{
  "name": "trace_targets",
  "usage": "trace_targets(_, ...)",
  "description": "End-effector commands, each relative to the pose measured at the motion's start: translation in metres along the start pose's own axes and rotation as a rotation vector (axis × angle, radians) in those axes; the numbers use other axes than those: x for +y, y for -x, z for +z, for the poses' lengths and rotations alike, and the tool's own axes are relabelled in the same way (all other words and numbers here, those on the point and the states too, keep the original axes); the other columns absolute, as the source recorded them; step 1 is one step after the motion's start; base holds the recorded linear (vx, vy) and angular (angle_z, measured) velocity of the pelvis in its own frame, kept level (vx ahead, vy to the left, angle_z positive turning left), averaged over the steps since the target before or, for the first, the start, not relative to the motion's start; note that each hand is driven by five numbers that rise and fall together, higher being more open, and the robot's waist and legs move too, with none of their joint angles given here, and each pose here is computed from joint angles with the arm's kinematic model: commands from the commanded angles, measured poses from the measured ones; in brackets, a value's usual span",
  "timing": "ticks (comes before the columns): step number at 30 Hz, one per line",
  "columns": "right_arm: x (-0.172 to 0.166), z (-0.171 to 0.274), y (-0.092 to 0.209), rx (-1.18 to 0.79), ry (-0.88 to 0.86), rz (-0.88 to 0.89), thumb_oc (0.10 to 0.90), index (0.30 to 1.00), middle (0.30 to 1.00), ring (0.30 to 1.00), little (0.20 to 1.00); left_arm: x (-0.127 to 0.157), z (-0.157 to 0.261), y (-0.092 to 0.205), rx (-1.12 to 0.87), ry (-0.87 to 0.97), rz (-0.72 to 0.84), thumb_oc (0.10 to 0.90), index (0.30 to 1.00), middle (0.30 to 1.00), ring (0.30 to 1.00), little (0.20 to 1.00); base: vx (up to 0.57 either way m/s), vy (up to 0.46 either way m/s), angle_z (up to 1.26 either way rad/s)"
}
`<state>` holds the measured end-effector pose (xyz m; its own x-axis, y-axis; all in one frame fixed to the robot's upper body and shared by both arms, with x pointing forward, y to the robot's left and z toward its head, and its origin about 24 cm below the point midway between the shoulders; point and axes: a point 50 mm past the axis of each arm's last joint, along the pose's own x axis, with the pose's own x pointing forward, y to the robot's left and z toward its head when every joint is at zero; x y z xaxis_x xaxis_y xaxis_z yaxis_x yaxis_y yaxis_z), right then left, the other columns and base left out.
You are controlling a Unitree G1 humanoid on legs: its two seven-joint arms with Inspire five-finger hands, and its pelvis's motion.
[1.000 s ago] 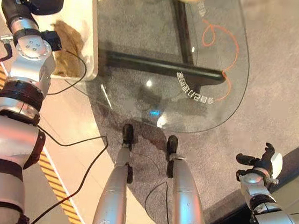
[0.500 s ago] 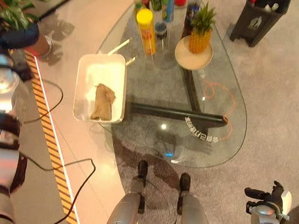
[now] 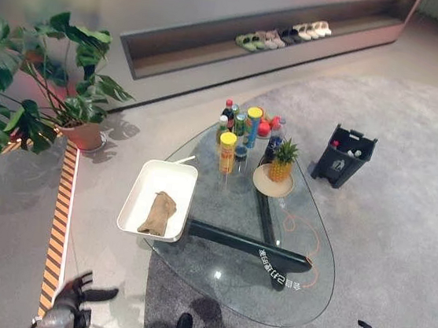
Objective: Wipe the table with a cloth and put it in the basket.
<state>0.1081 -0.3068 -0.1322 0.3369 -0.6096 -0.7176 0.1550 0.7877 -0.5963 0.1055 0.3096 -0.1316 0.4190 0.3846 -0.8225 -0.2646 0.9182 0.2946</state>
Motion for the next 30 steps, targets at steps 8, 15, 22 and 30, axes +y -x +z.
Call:
trace_targets(8, 0.006, -0.020, 0.003, 0.065, 0.237, 0.086, 0.800, 0.900, 0.900, 0.900, 0.900, -0.021, 0.003, -0.002, 0.052, -0.217, -0.117, 0.800, 0.900, 0.900, 0.900, 0.900, 0.01, 0.009, -0.03)
trace_targets(15, 0.015, -0.024, 0.006, 0.081, 0.335, 0.150, 0.800, 0.900, 0.900, 0.900, 0.900, -0.033, -0.007, -0.001, 0.095, -0.313, -0.155, 0.800, 0.900, 0.900, 0.900, 0.900, -0.03, 0.018, -0.04)
trace_targets(22, 0.021, -0.023, 0.007, 0.077, 0.393, 0.192, 0.800, 0.900, 0.900, 0.900, 0.900, -0.038, -0.010, 0.000, 0.108, -0.304, -0.165, 0.800, 0.900, 0.900, 0.900, 0.900, -0.01, 0.010, -0.06)
trace_targets(30, 0.022, -0.022, 0.008, 0.076, 0.400, 0.211, 0.800, 0.900, 0.900, 0.900, 0.900, -0.045, -0.008, 0.000, 0.088, -0.320, -0.186, 0.800, 0.900, 0.900, 0.900, 0.900, -0.01, 0.004, 0.00)
